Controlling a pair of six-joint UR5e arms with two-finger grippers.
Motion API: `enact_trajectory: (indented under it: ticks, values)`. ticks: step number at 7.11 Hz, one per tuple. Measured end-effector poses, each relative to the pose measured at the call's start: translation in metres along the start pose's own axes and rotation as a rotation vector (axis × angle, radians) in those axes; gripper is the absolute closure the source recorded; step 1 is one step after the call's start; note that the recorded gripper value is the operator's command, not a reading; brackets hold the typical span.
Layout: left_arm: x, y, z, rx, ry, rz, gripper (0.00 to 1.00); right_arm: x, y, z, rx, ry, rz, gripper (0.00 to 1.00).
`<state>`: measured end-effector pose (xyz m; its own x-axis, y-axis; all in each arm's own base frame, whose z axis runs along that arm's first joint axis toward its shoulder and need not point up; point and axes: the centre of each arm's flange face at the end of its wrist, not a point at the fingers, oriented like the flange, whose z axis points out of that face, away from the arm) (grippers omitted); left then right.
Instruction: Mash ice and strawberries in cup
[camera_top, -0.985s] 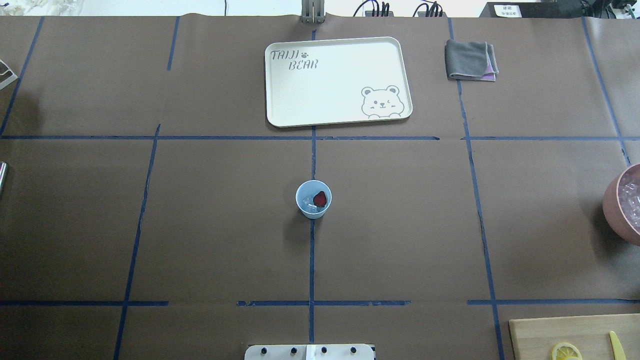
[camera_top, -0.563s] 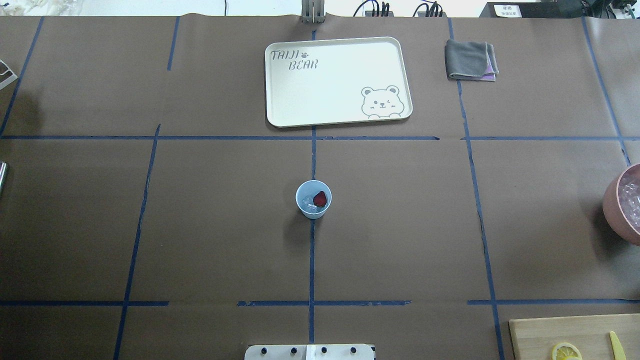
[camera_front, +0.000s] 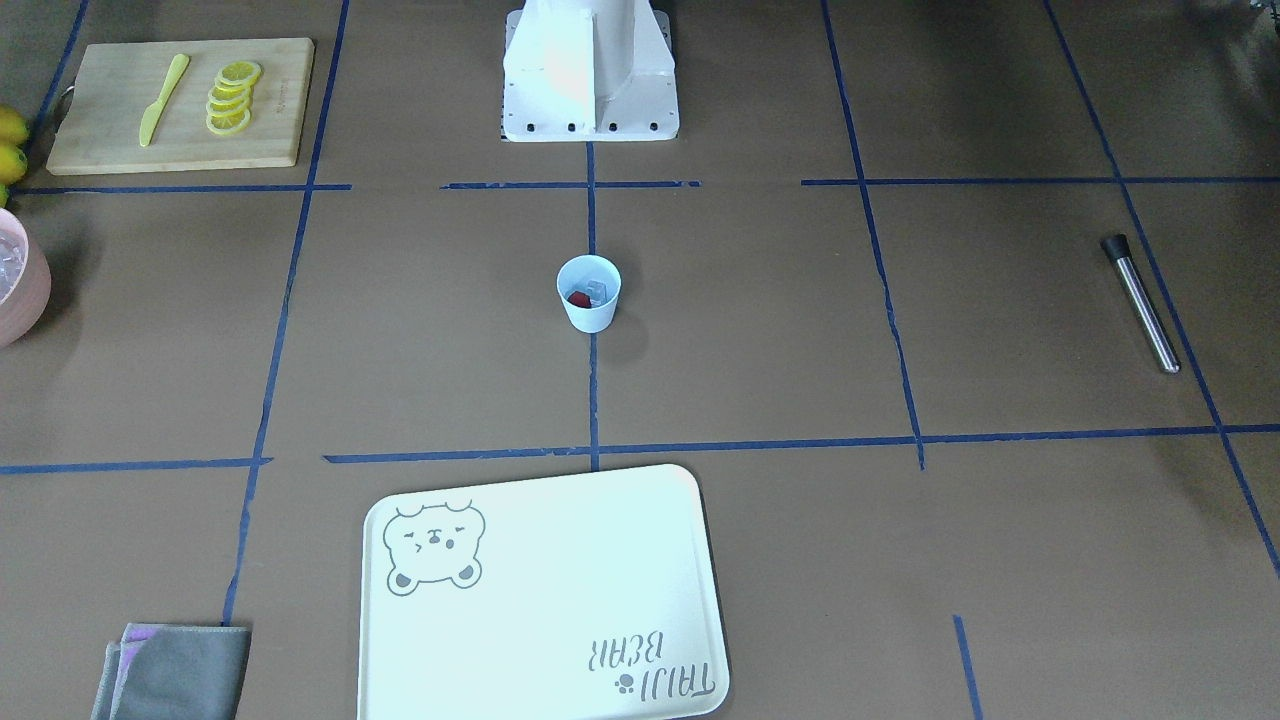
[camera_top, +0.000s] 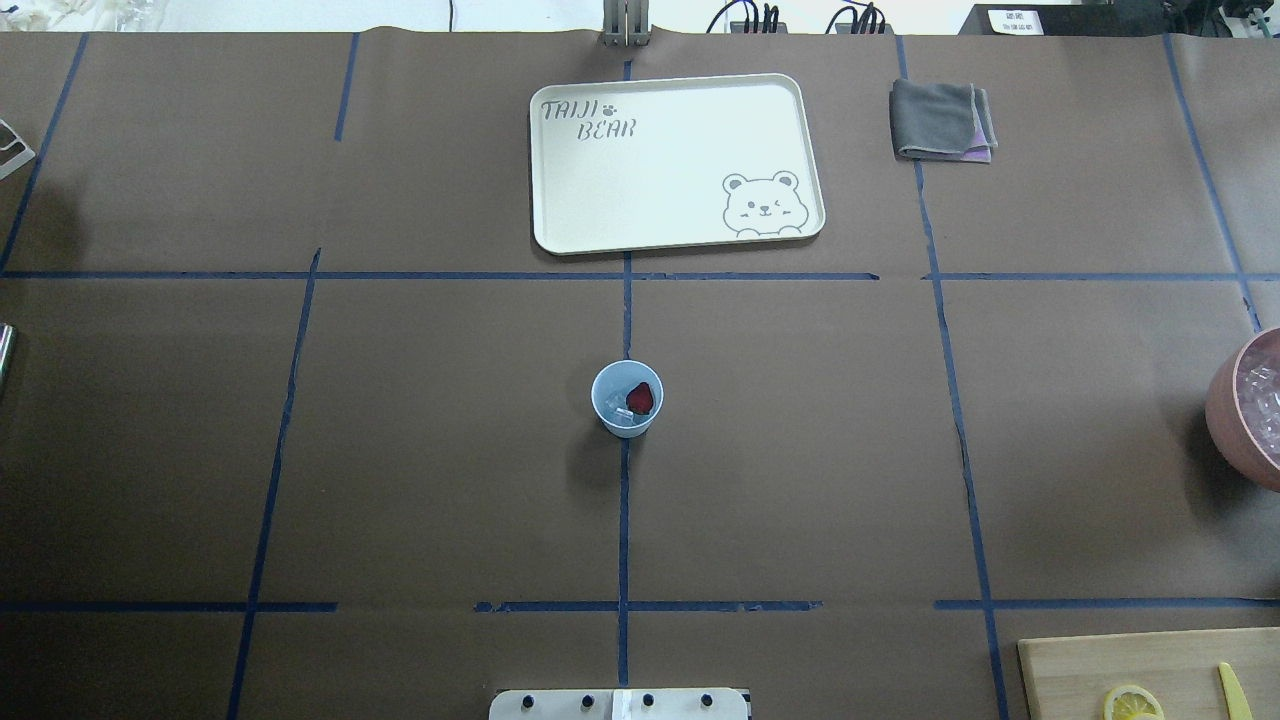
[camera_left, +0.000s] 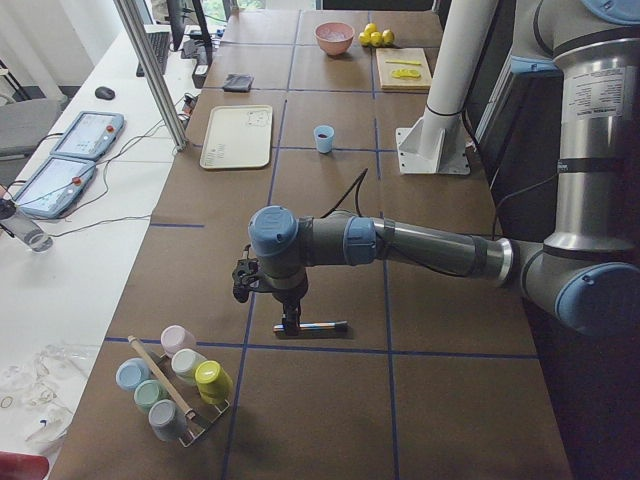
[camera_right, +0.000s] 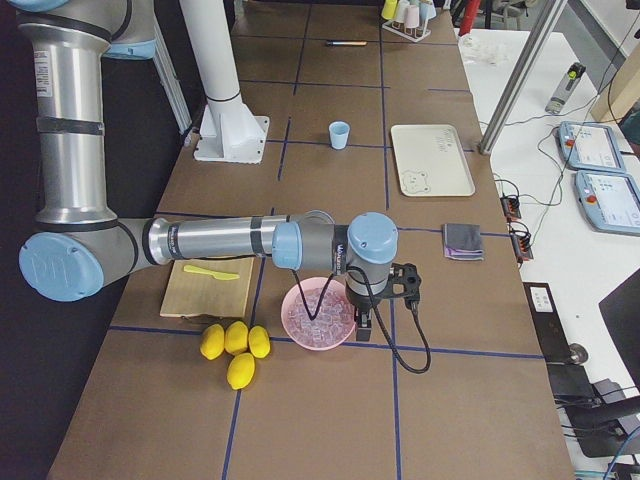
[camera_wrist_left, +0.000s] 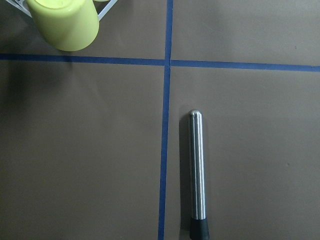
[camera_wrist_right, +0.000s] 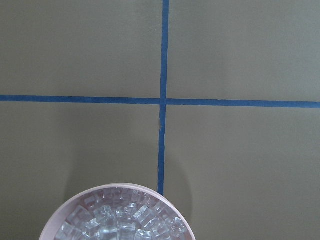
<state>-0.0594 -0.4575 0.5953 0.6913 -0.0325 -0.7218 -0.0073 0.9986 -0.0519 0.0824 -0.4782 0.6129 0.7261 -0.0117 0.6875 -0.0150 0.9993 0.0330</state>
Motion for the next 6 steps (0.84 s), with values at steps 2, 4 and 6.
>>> enact_trajectory:
  ticks: [2,4,6]
  values:
    - [-0.001,0.0,0.001,-0.003,0.0,-0.003,0.0,0.0,0.0,0.0,0.0,0.0,0.001,0.0]
    - [0.003,0.0,0.004,-0.011,-0.001,0.005,0.0,0.0,0.0,0.0,0.0,0.0,-0.001,0.0]
    - [0.009,-0.001,0.001,-0.005,-0.001,0.02,0.0,0.001,0.0,0.001,-0.002,-0.001,0.001,0.0]
